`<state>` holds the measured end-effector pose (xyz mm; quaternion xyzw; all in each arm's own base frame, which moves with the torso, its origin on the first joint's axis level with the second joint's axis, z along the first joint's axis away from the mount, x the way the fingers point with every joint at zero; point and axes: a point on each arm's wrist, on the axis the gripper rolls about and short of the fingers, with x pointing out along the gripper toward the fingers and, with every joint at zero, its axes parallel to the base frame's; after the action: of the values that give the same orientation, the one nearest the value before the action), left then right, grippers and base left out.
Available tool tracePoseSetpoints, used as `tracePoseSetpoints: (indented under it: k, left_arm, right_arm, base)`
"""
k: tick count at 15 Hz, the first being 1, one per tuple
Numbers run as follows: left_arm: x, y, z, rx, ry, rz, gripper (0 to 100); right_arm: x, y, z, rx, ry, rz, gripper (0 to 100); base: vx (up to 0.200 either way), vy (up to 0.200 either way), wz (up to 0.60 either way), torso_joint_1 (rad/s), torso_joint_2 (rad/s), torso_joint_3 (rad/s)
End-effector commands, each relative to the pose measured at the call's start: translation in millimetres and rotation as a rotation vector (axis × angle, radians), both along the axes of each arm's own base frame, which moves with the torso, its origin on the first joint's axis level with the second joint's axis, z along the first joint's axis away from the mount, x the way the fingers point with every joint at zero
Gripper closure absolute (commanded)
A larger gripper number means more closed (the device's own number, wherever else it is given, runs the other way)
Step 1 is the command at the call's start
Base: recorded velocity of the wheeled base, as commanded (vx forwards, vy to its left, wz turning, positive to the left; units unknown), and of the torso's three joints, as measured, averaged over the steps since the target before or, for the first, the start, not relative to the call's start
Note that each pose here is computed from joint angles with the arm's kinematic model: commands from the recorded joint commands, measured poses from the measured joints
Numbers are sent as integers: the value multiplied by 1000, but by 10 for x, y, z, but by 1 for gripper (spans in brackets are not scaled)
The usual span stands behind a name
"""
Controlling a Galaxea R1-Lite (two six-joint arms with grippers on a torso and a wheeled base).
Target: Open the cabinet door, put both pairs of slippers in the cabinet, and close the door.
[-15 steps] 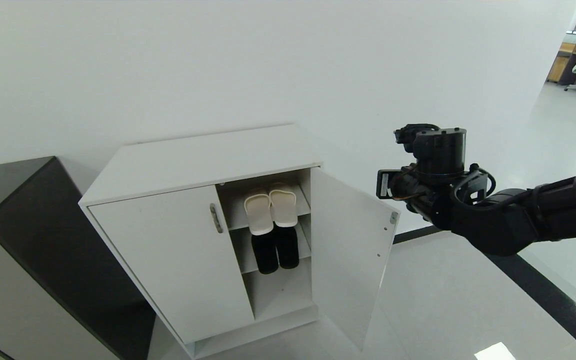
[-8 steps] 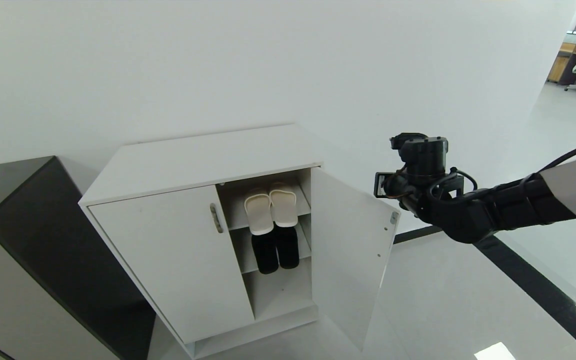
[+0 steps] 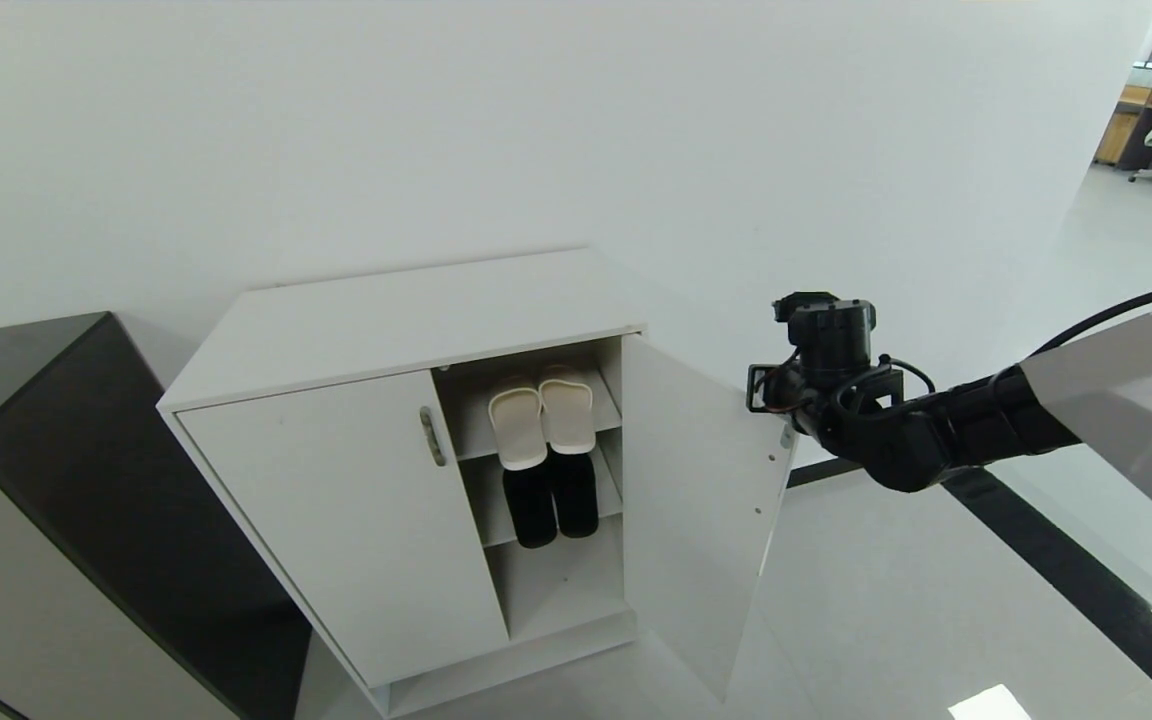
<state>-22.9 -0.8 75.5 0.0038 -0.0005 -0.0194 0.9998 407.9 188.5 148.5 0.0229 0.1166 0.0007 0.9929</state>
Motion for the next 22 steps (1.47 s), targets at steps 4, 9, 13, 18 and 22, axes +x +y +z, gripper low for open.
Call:
tracePoseSetpoints:
  k: [4, 9, 13, 18, 22]
  left_arm:
    - [1, 0, 0, 0, 1, -1, 100]
    - [1, 0, 0, 0, 1, 0, 100]
    - [1, 0, 0, 0, 1, 0, 100]
    - [1, 0, 0, 0, 1, -1, 100]
    - [1, 0, 0, 0, 1, -1, 100]
  right_arm:
    - [-86, 94, -88, -16, 28, 26, 100]
    - [-356, 312, -22, -19, 33, 98, 100]
    - [-720, 519, 124, -10, 21, 186, 100]
    - [-937, 602, 165, -20, -11, 245, 100]
    - [-986, 569, 105, -14, -23, 247, 100]
  base:
    - [0, 0, 0, 0, 0, 0]
    - [0, 0, 0, 0, 0, 0]
    - [0, 0, 0, 0, 0, 0]
    - [0, 0, 0, 0, 0, 0]
    - [0, 0, 0, 0, 0, 0]
